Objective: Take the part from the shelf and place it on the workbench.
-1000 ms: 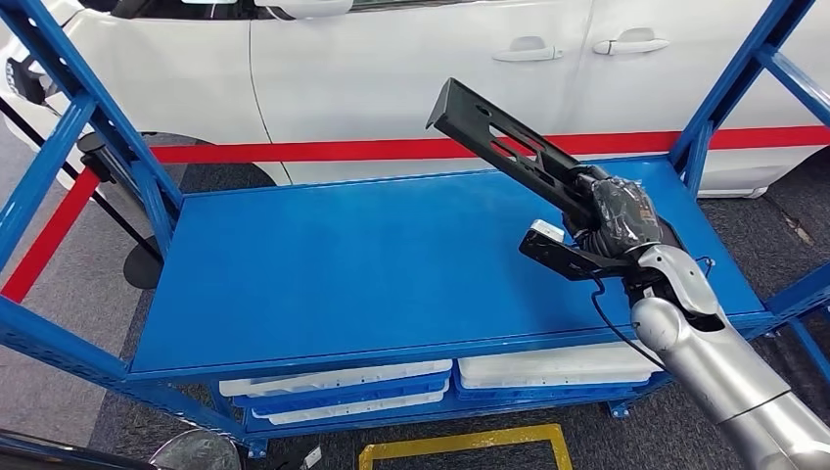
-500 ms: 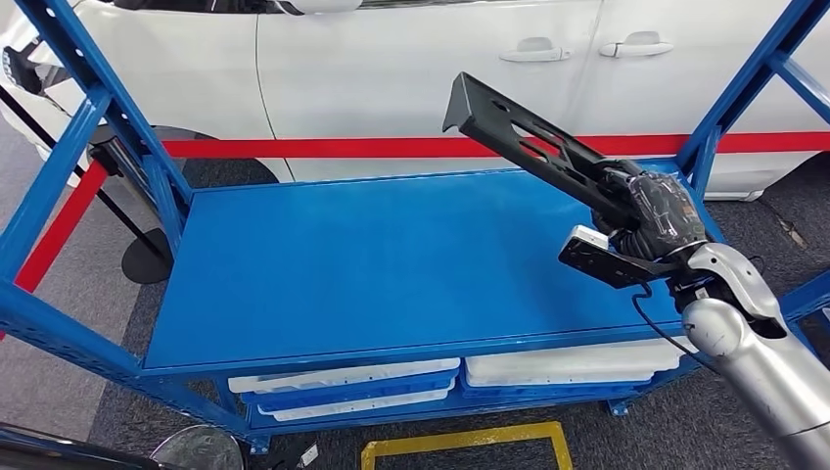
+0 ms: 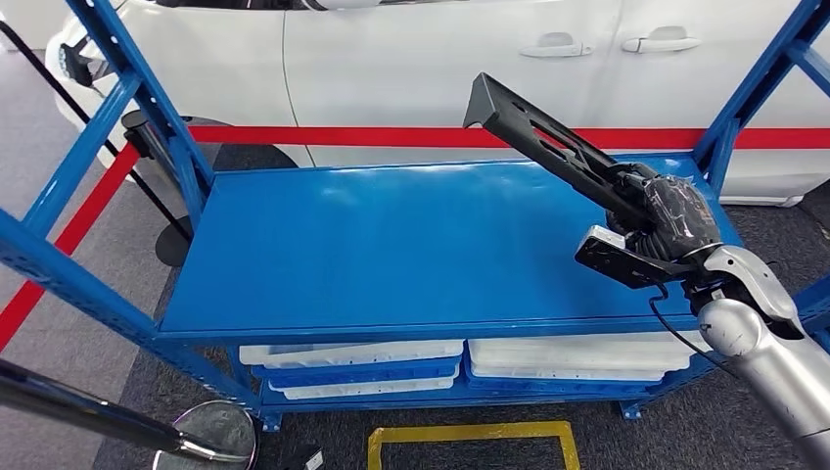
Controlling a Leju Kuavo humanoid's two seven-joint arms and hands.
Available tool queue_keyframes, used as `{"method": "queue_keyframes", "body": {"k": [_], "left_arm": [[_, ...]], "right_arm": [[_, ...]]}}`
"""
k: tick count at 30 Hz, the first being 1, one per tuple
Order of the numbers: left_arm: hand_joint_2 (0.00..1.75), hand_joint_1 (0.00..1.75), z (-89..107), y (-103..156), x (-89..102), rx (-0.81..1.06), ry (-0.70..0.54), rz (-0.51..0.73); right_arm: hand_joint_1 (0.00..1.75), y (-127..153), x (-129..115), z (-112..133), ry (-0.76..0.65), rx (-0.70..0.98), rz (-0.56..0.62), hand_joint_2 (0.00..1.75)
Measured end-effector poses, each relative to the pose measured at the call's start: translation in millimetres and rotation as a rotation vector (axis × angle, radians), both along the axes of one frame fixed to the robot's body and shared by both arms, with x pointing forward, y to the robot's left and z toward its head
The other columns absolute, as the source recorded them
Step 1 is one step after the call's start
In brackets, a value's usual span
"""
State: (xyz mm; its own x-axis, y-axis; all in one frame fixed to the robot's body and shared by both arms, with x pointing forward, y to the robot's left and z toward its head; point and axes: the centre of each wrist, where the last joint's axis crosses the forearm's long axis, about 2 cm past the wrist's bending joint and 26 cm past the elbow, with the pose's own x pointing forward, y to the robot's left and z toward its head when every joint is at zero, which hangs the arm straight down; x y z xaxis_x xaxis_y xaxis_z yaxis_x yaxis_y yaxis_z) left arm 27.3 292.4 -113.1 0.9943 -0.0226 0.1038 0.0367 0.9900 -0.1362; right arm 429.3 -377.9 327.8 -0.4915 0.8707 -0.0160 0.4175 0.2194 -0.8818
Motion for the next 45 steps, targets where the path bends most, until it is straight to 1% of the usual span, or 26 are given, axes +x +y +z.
{"method": "queue_keyframes", "body": {"k": [10,18,23,27,35,39,42,45], "left_arm": [[1.75,0.00,0.0,3.4,-0.2,0.005,-0.009,-0.008],[1.75,0.00,-0.1,2.8,-2.0,-0.003,0.005,-0.016],[1.75,0.00,-0.1,1.7,-2.0,-0.006,0.005,-0.016],[1.75,0.00,-0.5,2.9,-6.5,-0.003,0.016,-0.016],[1.75,0.00,-0.2,3.2,-3.3,-0.002,0.014,-0.022],[1.75,0.00,-0.1,4.6,-2.1,-0.002,0.002,-0.024],[1.75,0.00,-0.4,4.7,-5.2,-0.002,0.005,-0.025],[1.75,0.00,-0.1,4.4,-2.4,-0.002,-0.001,-0.025]], "right_arm": [[1.75,-6.5,-7.7,-2.9,-0.016,0.012,0.003,1.75],[1.75,-23.1,-20.0,-15.9,-0.012,0.015,-0.026,1.75],[1.75,-27.8,-23.0,-11.5,-0.031,0.017,-0.032,1.75],[1.75,-26.9,-23.8,-10.8,-0.038,0.018,-0.028,1.75],[1.75,-32.4,-28.0,-10.8,-0.046,0.024,-0.039,1.75],[1.75,-39.1,-30.8,-4.6,-0.067,0.025,-0.066,1.75],[1.75,-39.2,-31.6,-7.6,-0.060,0.027,-0.084,1.75],[1.75,-41.3,-32.6,-10.1,-0.050,0.027,-0.103,1.75]]}}
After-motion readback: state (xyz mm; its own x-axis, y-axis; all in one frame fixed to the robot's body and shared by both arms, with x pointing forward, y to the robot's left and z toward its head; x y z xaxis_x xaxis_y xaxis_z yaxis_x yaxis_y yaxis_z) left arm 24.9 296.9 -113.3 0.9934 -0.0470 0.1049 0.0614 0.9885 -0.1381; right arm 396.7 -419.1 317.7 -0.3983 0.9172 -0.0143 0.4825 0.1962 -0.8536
